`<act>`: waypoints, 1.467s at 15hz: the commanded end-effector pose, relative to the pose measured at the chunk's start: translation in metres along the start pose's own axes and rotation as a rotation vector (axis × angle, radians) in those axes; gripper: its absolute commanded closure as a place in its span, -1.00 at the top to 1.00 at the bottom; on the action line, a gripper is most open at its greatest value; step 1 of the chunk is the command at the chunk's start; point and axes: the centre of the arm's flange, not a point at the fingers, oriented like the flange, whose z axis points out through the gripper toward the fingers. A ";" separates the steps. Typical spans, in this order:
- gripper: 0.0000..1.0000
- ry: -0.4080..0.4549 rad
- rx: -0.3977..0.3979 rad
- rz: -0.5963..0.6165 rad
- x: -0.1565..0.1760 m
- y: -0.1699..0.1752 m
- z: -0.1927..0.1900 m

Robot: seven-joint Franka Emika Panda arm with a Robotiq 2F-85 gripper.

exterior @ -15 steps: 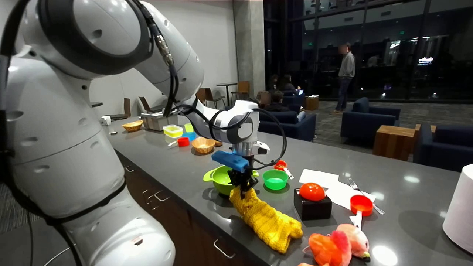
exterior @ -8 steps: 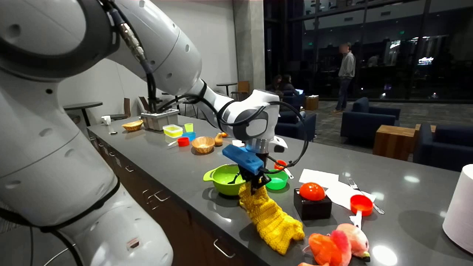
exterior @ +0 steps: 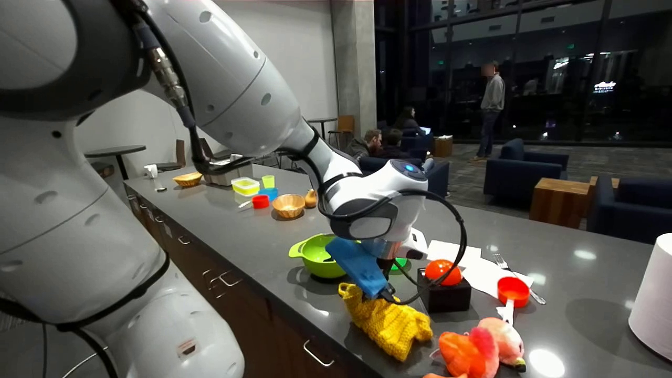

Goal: Fold the yellow cloth in half from left to right.

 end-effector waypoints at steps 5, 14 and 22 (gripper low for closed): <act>-0.94 -0.037 0.015 -0.014 -0.008 0.052 0.028; -0.94 -0.101 -0.033 0.033 -0.012 0.074 0.053; 0.48 -0.129 -0.148 -0.037 0.002 0.041 0.034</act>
